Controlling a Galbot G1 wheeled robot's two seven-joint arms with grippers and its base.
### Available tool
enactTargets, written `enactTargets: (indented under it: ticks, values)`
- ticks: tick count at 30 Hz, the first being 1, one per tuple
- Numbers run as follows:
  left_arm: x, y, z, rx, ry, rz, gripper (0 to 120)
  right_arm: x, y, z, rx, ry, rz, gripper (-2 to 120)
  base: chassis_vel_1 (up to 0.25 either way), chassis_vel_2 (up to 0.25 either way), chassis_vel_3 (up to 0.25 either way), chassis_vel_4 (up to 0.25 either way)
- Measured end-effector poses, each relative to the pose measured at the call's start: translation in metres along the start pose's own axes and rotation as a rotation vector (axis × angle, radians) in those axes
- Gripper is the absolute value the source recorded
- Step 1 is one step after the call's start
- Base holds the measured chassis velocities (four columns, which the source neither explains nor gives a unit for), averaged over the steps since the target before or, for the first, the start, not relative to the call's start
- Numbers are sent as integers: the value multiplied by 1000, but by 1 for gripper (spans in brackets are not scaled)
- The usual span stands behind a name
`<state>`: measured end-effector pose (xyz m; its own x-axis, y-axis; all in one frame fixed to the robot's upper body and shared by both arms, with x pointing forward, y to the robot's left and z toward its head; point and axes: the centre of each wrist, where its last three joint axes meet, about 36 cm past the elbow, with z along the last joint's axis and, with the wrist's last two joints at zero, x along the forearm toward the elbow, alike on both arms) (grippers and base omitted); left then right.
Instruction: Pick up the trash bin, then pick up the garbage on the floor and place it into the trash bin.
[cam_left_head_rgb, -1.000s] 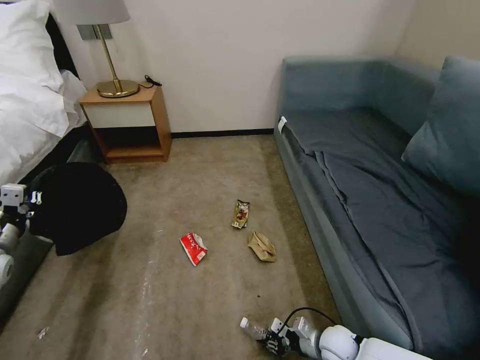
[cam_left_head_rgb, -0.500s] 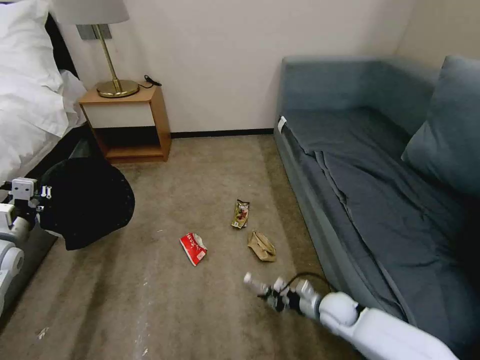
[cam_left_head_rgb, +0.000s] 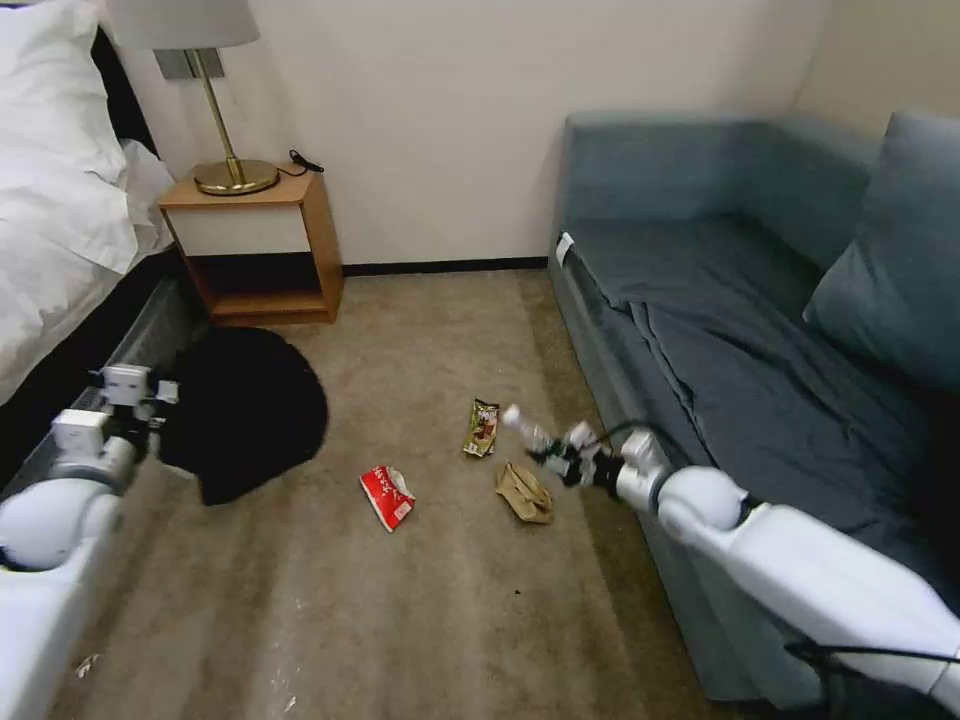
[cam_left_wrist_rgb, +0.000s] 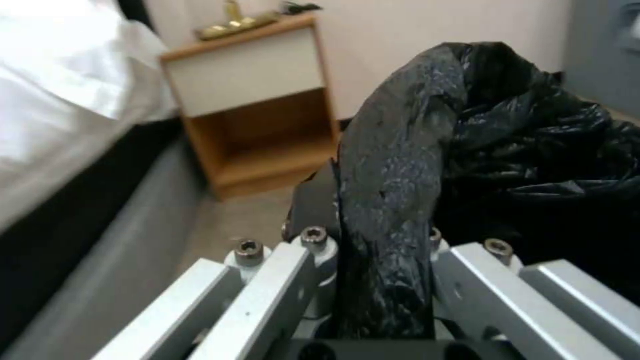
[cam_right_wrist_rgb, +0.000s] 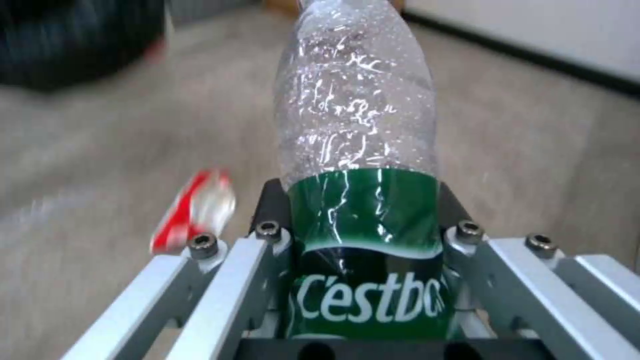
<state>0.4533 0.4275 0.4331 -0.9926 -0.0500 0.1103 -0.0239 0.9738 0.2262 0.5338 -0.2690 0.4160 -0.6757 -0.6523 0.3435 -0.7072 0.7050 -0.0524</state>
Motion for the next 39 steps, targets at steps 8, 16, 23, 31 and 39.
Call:
enactTargets:
  ticks: [8, 16, 23, 31, 39]
  values:
    - [-14, -49, 13, 7, 15, 58, 6, -25, -8, -69, 15, -87, -24, 25, 0, 0, 0, 0]
    - [-18, -56, 13, 8, 15, 64, 6, -89, 30, -100, 3, -82, -133, 25, 0, 0, 0, 0]
    - [-12, -42, 18, 18, 19, 40, 6, -159, 95, -115, 1, -97, -267, 25, 0, 0, 0, 0]
    - [-10, -33, 23, 34, 17, 19, 6, -213, 137, -121, 2, -94, -319, 25, 0, 0, 0, 0]
    - [-5, -13, 28, 65, 11, -11, 6, -249, 169, -102, -20, -79, -307, 25, 0, 0, 0, 0]
